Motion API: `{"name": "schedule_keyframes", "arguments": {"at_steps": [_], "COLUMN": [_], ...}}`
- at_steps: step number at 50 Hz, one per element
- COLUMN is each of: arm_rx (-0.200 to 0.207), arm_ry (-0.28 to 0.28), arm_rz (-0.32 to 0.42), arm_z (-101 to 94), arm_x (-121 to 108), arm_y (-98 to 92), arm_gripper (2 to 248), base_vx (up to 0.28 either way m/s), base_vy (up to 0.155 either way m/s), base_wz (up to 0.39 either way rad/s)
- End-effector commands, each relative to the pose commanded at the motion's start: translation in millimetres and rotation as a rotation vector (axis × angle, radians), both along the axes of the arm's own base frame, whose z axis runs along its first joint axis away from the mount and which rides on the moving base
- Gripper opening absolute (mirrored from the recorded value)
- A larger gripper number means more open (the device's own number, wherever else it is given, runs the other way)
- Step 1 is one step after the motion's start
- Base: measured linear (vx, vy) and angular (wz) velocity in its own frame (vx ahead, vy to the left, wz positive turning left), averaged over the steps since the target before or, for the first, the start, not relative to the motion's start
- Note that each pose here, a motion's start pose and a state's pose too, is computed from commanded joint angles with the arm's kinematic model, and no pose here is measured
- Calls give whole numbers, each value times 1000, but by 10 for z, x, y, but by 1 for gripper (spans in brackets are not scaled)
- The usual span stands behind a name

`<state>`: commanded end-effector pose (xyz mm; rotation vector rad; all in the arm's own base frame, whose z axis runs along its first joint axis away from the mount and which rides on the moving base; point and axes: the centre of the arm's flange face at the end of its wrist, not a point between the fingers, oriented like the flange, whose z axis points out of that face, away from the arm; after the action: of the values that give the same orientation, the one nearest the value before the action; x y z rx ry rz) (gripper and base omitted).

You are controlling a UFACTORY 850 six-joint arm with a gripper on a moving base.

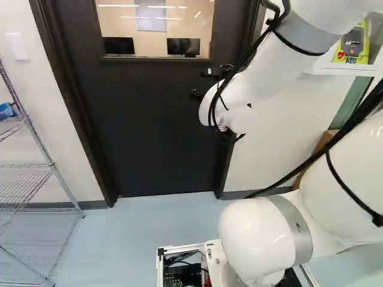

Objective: Open the door and move inside

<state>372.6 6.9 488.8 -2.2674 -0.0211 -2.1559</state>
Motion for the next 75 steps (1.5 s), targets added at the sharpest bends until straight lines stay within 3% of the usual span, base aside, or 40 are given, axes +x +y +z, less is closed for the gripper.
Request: {"name": "schedule_keyframes", "arguments": {"at_steps": [20,39,56,75], "arm_rx": [1,0,0,-1], "arm_ry": [-30,-16,-12,29], "arm_rz": [-1,10,24,25], "arm_z": [216,354,359,186], "arm_x": [255,477,609,695], "arm_y": [2,50,116,123], "arm_gripper": [247,247,247,247], "base_vx": [0,0,0,0], "base_vy": [0,0,0,0], "base_wz": [0,0,0,0]}}
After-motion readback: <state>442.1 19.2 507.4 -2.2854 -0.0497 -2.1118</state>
